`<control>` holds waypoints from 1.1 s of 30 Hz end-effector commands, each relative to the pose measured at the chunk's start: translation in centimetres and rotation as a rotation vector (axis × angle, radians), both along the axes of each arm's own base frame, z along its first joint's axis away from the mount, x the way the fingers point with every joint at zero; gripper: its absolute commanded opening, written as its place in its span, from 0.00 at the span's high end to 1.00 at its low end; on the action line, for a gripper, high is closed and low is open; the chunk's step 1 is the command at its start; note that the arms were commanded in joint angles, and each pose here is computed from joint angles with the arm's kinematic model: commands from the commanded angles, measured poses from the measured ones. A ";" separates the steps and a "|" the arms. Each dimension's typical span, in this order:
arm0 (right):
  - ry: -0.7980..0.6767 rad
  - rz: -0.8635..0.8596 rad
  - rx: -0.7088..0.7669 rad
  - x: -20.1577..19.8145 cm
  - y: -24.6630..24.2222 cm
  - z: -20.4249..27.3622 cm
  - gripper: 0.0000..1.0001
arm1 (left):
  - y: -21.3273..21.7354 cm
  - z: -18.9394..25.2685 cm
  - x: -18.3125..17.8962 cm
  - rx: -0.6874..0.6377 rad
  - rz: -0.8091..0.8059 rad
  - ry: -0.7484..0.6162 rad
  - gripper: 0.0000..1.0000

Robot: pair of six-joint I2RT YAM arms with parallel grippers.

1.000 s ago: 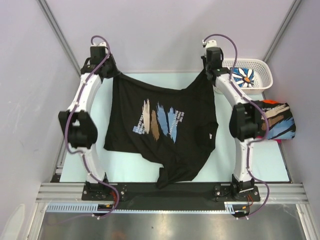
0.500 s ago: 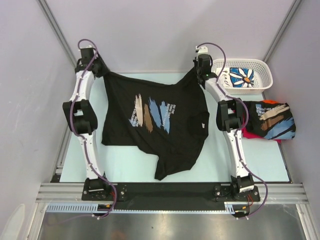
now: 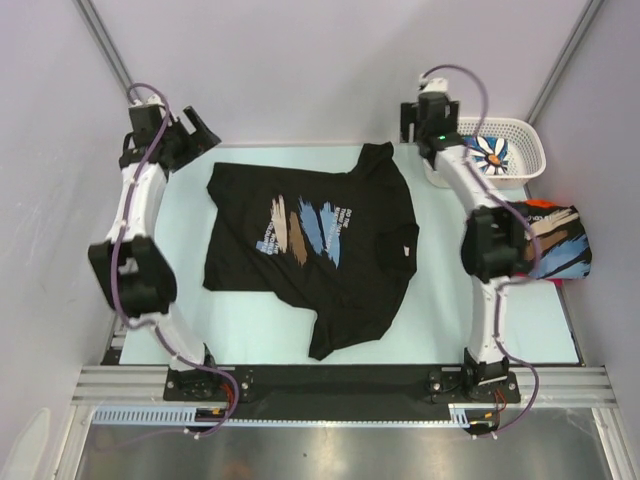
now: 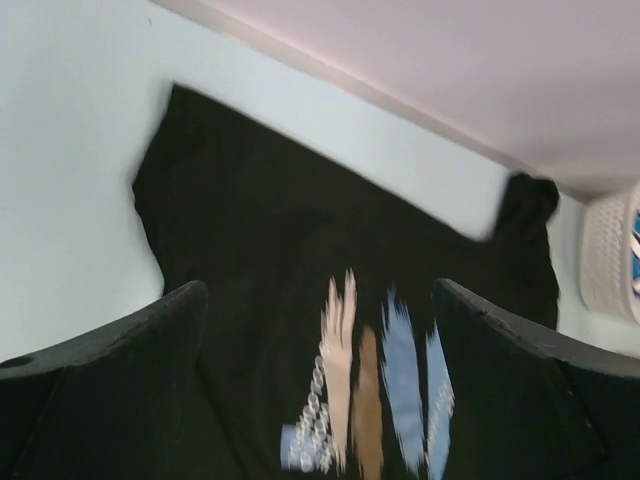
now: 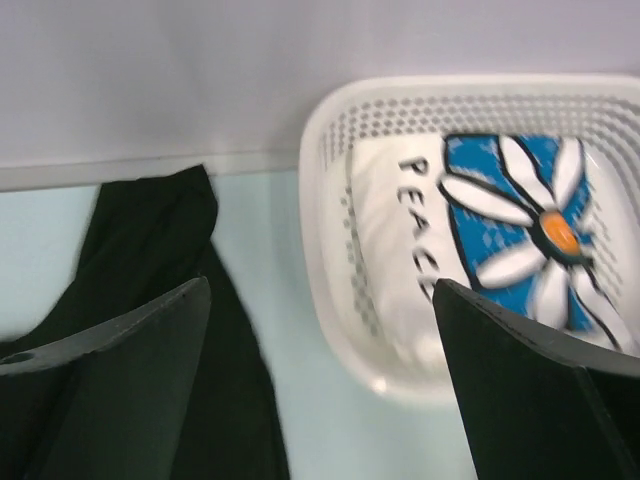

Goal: Fold and stack the t-shirts
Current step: Flatten out the tshirt

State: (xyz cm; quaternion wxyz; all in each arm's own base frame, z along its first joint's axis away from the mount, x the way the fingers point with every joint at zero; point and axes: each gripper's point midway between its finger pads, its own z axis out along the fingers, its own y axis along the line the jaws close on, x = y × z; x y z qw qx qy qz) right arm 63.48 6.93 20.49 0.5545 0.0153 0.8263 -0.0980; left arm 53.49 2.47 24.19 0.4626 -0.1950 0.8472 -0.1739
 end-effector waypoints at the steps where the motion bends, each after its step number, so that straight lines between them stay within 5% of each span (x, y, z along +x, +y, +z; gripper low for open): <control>1: 0.018 -0.075 0.238 -10.6 -2.8 9.1 0.03 | -1.8 0.9 -7.2 0.003 -0.050 0.014 0.00; 7: 0.355 -0.105 0.478 -22.5 -2.2 3.4 0.09 | -3.0 -8.8 -16.2 -0.043 -0.059 0.379 0.00; 15: 0.770 -0.058 0.645 -31.6 1.5 -7.6 0.19 | -4.6 -14.8 -21.3 -0.133 -0.073 0.581 0.00; 22: 0.907 -0.029 0.715 -34.1 2.7 -11.8 0.25 | -3.9 -16.7 -23.4 -0.091 -0.058 0.673 0.00; 33: 0.996 0.004 0.735 -32.6 4.3 -15.1 0.28 | -2.8 -18.6 -24.5 -0.046 -0.021 0.811 0.00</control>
